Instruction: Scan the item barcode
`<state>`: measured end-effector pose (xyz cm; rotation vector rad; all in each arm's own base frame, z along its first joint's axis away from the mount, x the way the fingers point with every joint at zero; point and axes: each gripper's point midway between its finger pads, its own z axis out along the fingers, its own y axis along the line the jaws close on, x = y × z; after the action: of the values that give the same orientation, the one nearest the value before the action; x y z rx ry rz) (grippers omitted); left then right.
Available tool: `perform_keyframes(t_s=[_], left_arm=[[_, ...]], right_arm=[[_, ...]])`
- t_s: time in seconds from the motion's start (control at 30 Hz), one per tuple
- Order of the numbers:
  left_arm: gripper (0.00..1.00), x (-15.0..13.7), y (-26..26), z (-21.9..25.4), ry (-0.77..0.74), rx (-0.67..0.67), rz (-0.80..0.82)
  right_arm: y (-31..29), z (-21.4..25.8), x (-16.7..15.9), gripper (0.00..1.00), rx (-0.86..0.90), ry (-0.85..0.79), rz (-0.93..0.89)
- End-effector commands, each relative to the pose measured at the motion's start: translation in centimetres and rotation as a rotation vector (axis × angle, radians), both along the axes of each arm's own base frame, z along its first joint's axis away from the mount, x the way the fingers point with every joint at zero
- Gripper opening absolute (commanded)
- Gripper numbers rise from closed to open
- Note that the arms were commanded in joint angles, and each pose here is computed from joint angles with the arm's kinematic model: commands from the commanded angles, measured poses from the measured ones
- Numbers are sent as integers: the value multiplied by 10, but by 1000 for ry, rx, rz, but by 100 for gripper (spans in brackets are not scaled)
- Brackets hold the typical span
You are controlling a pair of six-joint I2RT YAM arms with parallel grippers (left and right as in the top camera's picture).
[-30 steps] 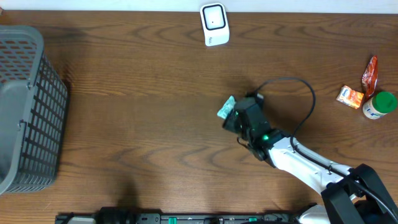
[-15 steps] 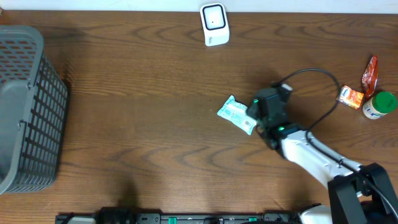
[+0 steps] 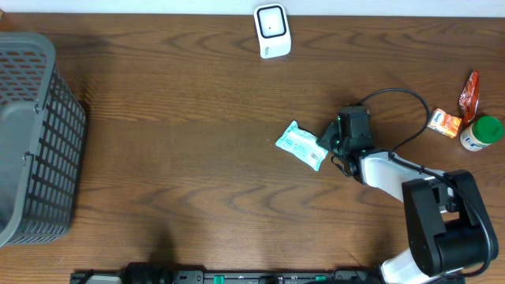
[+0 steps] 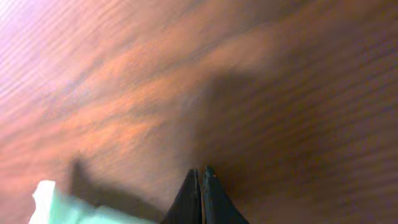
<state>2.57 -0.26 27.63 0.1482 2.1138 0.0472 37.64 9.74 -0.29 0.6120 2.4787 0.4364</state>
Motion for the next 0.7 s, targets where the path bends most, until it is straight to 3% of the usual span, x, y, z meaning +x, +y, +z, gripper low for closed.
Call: perform_keyframes(t_s=[0.0,0.17,0.3,0.33,0.37,0.5,0.67], left_arm=[[84,-1,1,0,-4,13,-1],[84,-1,1,0,-3,13,-1],[84,-1,1,0,-4,13,-1],[84,-1,1,0,-3,13,-1],[84,-1,1,0,-4,13,-1],[84,-1,1,0,-4,13,-1],[84,-1,1,0,-4,13,-1]], right_arm=[[50,-6,-57,1,254,219,190],[49,18,-117,1,340,465,72],[39,50,-127,1,280,395,53],[29,57,-121,16,218,327,31],[21,64,-114,40,165,266,15],[20,99,-87,99,90,34,132],[37,114,-52,99,42,-164,348]])
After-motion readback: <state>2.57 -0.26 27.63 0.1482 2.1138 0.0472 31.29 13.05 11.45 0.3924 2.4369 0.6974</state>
